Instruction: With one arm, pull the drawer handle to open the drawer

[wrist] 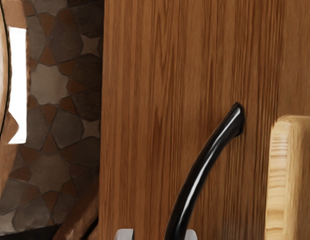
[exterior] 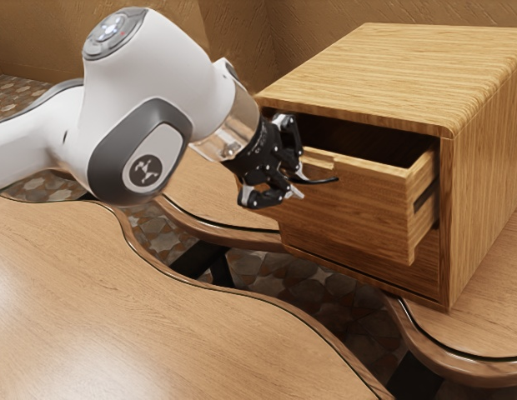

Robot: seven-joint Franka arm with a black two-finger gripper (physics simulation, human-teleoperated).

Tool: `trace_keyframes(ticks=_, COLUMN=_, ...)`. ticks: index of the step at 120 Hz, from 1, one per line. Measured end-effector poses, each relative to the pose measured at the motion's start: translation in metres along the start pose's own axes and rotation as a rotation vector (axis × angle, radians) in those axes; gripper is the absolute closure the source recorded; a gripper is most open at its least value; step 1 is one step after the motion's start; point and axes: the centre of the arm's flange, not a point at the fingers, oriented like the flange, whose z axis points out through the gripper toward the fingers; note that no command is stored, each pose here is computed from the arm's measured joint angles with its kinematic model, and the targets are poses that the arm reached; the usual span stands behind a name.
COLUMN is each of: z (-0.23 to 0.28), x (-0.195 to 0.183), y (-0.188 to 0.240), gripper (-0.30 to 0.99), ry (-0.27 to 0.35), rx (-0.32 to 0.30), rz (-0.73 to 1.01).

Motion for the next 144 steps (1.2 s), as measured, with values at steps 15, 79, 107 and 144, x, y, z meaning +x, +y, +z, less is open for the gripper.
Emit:
trace_keyframes(ticks=15, z=-0.004, x=0.003, y=-0.007, gripper=0.67, ry=0.004, rx=0.005, rz=-0.003)
trace_keyframes(ticks=79, z=-0.04, x=-0.001, y=-0.05, gripper=0.67, ry=-0.009, rx=-0.006, rz=0.016)
trace_keyframes(ticks=107, z=-0.056, x=-0.003, y=-0.077, gripper=0.67, ry=-0.026, rx=-0.009, rz=0.018)
trace_keyframes(ticks=144, z=-0.071, x=0.004, y=-0.103, gripper=0.67, ry=-0.03, rx=-0.018, rz=0.01)
